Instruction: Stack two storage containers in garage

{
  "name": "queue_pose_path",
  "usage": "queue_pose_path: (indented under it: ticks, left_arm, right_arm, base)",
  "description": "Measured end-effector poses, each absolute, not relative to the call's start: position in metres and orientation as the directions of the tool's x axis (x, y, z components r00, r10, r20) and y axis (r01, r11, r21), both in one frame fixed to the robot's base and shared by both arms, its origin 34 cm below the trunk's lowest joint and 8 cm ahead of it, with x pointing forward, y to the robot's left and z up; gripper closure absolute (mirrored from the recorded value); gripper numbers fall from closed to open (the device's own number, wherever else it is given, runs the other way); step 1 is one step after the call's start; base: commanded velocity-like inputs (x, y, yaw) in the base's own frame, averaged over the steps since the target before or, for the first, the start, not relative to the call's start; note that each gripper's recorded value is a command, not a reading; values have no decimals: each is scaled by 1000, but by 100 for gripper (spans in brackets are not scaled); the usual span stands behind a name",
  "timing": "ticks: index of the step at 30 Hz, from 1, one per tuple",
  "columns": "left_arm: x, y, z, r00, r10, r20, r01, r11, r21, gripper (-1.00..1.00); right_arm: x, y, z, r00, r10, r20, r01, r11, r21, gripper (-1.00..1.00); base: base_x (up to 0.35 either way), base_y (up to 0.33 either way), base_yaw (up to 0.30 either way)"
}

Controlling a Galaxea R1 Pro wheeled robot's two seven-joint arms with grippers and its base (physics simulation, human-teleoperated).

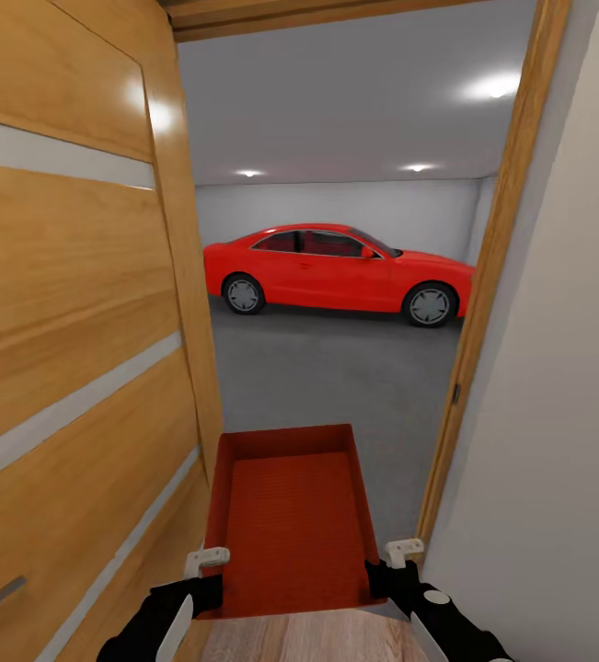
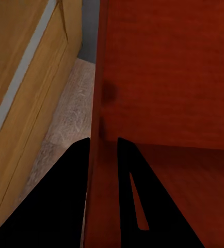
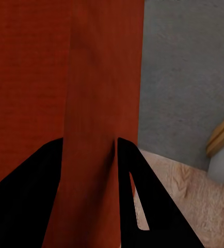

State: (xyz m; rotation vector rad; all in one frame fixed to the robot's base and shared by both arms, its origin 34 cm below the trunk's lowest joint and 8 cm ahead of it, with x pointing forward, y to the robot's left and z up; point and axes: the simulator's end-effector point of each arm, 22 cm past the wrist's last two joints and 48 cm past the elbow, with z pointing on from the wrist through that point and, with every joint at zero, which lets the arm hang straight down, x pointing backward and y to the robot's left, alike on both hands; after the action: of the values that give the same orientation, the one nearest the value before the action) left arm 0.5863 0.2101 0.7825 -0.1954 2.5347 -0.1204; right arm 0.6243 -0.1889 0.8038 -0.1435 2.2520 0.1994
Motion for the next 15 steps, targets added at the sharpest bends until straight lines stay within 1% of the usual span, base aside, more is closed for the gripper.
queue_pose_path:
  ticks: [4,15]
  left_arm:
    - [586,210,782,-816,-166,-553,-113,985,-129,100]
    - [586,210,783,-817,-166,-553,-113,985,-129,100]
  right_arm:
    - [624,-189,804,-634,-35,-773,-171,981,95,100]
    - [624,-189,804,-634,-35,-773,-170,981,95,100]
  base:
    - [0,73,0]
    - [0,4,0]
